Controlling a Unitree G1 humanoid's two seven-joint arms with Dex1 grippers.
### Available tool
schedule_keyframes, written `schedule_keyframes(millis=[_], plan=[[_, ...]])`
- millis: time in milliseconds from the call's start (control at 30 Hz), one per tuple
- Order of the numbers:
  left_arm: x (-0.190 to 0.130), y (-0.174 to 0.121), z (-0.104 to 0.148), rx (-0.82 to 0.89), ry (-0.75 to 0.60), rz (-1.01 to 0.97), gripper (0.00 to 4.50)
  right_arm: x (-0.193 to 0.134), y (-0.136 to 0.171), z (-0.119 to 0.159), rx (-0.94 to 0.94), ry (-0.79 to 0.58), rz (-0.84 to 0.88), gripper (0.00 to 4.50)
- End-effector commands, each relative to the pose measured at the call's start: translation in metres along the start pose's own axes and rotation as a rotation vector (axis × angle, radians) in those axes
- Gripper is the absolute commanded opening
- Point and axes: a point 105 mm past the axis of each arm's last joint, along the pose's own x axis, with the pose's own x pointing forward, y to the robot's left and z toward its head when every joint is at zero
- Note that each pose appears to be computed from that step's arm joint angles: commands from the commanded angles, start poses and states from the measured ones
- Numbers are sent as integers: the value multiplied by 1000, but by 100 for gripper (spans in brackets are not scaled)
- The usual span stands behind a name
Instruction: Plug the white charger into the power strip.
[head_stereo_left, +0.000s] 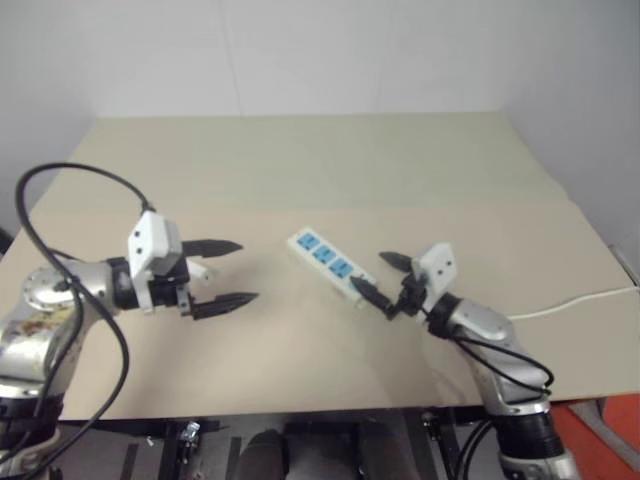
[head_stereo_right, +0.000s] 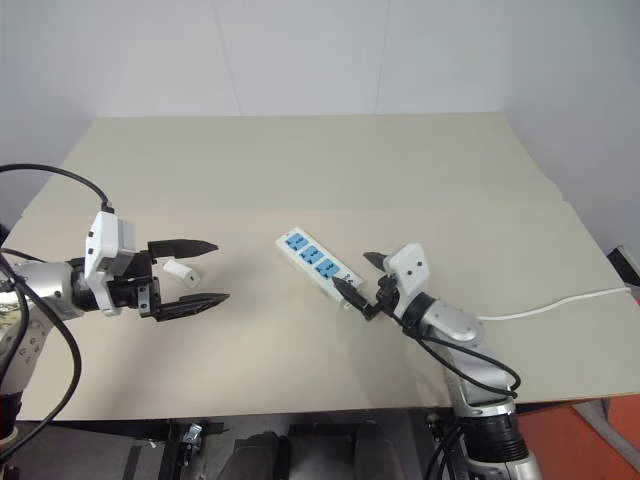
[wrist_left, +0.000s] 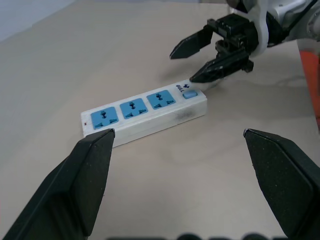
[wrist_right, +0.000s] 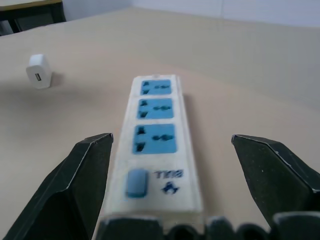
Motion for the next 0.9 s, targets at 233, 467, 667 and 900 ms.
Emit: schedule_keyframes(millis=[233,467,667,900], plan=[[1,-1,11,41,-38,1,450,8,4,-2,-32,-7,-20,447],[0,-2,10,37,-36,7,450,16,3,-16,-45,29,-5,447],[0,-3,9,35,-32,10,450,25,2,-25,-36,40,-1,447],[0,-3,9,34,-31,7,450,38,1,-35,-9,54,-2,447]])
